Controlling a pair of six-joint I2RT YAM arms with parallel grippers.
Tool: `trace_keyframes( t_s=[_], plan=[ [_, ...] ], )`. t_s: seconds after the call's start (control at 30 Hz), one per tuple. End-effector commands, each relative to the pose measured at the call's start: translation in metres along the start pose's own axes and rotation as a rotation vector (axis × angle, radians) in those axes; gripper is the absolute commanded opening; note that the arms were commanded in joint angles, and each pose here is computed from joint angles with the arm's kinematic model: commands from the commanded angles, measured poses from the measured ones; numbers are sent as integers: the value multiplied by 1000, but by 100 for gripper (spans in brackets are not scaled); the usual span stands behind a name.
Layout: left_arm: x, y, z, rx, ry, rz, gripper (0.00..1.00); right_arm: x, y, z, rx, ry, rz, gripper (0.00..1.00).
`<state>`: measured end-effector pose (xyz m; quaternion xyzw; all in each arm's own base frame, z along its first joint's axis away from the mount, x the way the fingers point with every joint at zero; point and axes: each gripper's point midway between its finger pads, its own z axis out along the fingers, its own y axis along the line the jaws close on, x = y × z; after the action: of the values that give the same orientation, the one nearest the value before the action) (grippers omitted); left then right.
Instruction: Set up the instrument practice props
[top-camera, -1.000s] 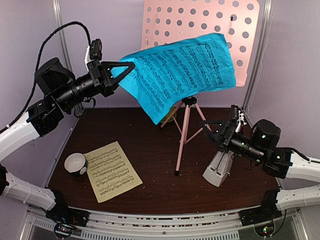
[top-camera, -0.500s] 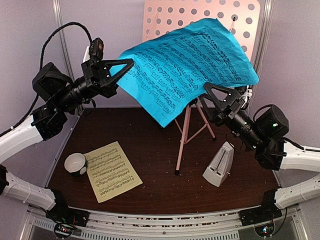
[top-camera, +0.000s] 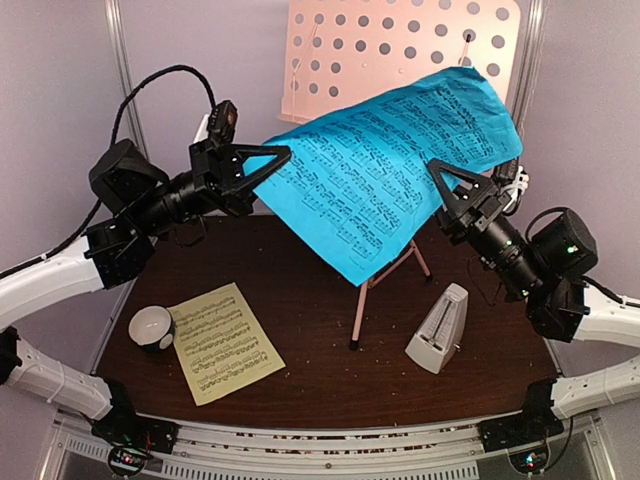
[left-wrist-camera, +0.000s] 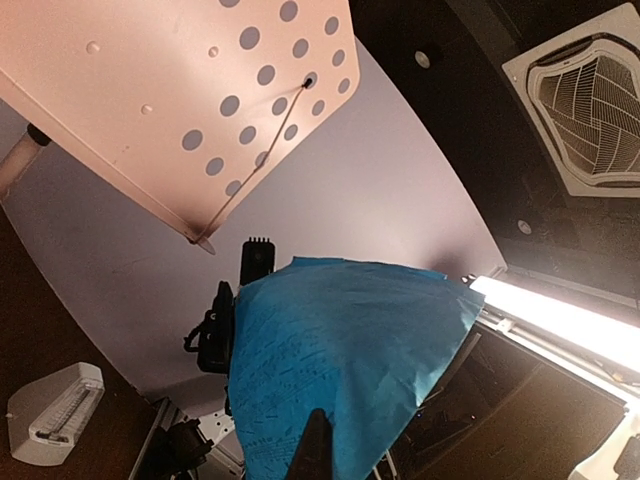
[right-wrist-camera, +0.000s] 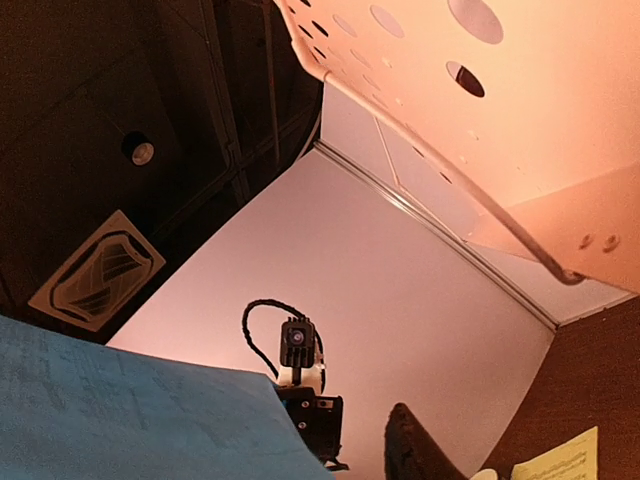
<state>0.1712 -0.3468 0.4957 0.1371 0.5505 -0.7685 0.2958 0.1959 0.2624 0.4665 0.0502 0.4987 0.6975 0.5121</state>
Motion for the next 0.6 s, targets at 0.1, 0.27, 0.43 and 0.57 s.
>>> trace_keyframes(
  t_s=[0.1, 0.27, 0.43, 0.57],
  plan=[
    [7, -14, 5, 41, 40, 72, 0, -18, 33, -1, 47, 13, -123, 0],
    [-3, 5, -9, -227, 65, 309, 30, -39, 52, -10, 166, 37, -270, 0],
    [-24, 15, -34, -469, 63, 557, 47, -47, 63, -14, 252, 118, -356, 0],
    [-43, 19, -52, -642, 76, 731, 49, -57, 87, -6, 275, 189, -423, 0]
  ],
)
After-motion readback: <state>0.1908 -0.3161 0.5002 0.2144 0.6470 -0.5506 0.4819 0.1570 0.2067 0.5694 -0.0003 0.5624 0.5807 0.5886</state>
